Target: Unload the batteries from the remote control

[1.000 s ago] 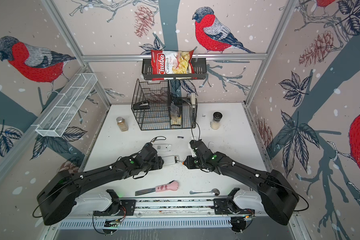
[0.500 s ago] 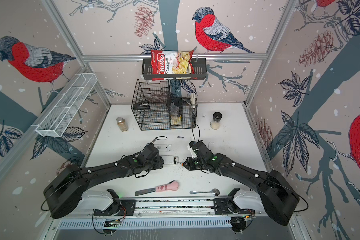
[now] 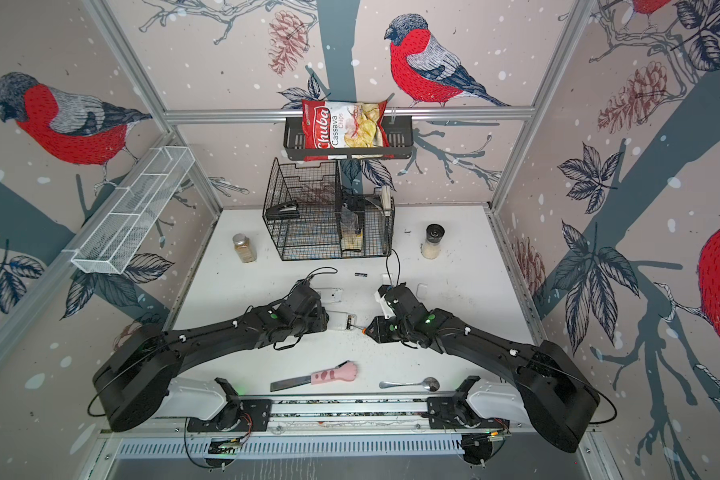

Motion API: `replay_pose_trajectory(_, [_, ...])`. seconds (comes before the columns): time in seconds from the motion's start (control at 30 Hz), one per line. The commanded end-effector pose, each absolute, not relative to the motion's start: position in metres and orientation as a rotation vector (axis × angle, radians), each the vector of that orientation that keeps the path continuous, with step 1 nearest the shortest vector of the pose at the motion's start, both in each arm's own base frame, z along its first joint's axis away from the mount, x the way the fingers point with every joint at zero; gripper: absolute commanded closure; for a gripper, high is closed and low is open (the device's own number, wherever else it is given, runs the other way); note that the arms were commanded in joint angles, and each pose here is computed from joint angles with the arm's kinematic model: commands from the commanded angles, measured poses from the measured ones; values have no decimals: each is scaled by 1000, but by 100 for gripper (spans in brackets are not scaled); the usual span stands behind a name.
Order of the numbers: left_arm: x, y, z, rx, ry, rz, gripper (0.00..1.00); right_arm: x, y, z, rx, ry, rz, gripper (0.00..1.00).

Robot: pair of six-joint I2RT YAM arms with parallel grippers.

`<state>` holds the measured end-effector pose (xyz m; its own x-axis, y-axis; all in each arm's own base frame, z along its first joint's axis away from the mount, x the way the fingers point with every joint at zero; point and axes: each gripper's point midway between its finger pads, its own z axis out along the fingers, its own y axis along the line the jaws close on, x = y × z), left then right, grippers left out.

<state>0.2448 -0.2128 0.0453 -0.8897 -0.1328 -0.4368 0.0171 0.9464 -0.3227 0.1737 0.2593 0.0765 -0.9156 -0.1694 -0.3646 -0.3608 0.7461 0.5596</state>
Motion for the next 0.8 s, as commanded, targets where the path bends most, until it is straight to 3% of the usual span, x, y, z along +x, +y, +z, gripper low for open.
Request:
replay_pose_trajectory(0.0, [250,-208,45,-45,2626,-386,47,176,263,80,-408,2632,968,100])
replay_pose_trajectory(0.33, [251,-209,34,0,2656,-341,74,176,261,79,-413,2619,995,100])
replay_pose_trajectory(0.77, [249,-205,23,10,2675,-300,77,175,261,79,-416,2616,1010,100])
